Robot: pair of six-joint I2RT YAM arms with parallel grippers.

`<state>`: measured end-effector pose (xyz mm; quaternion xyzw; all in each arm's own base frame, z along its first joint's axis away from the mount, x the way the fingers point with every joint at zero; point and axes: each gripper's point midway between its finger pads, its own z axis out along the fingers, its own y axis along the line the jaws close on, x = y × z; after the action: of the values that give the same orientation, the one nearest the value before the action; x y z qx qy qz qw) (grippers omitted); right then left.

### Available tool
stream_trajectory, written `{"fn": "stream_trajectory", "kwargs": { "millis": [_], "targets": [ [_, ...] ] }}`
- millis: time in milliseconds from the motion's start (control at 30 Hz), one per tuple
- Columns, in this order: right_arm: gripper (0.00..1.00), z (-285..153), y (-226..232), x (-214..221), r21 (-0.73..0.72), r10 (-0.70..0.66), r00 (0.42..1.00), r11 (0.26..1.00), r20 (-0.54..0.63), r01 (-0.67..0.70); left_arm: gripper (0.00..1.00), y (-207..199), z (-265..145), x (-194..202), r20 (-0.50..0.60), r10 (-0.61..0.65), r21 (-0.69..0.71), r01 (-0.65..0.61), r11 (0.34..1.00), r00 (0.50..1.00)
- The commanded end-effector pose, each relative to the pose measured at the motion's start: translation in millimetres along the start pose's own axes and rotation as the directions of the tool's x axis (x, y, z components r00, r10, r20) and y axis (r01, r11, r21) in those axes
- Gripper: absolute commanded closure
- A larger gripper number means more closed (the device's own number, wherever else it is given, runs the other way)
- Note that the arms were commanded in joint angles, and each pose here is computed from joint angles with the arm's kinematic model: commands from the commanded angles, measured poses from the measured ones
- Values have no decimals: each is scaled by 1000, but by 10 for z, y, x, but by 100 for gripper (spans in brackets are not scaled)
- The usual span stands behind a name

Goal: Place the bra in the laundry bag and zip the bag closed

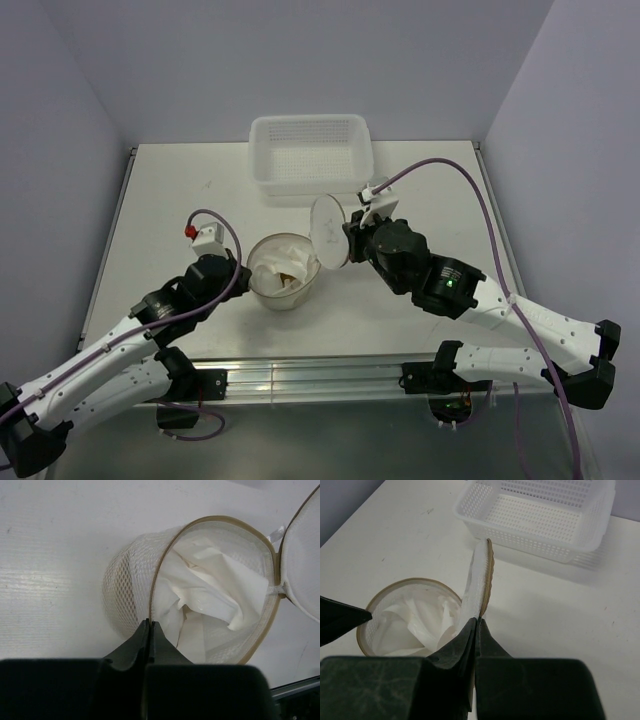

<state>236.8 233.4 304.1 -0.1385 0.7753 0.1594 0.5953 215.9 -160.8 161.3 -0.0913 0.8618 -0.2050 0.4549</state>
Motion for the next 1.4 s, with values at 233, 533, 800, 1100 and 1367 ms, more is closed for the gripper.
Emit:
{"fn": "stream_trajectory", "kwargs": {
  "millis": [233, 533, 800, 1100, 1367],
  "targets": [
    [100, -109, -146, -242, 87, -11, 1000, 996, -9, 12, 100, -372, -8, -267, 80, -49, 151, 37, 988, 996],
    [82, 214, 780, -139, 19, -152, 981, 988, -119, 156, 100, -553, 103, -346, 109, -45, 216, 21, 976, 993],
    [32, 343, 1004, -15, -57, -55, 986, 997, -157, 46, 100, -379, 85, -376, 126, -75, 224, 45, 973, 989],
    [38, 414, 29, 406, -31, 311, 945, 948, -105, -316, 100, -384, 162, -342, 112, -88, 252, 57, 966, 990],
    [22, 657, -35, 789, -183, 522, 833, 814, -186, -551, 100, -599, 252, -564, 163, -75, 305, 22, 952, 984]
  ]
}}
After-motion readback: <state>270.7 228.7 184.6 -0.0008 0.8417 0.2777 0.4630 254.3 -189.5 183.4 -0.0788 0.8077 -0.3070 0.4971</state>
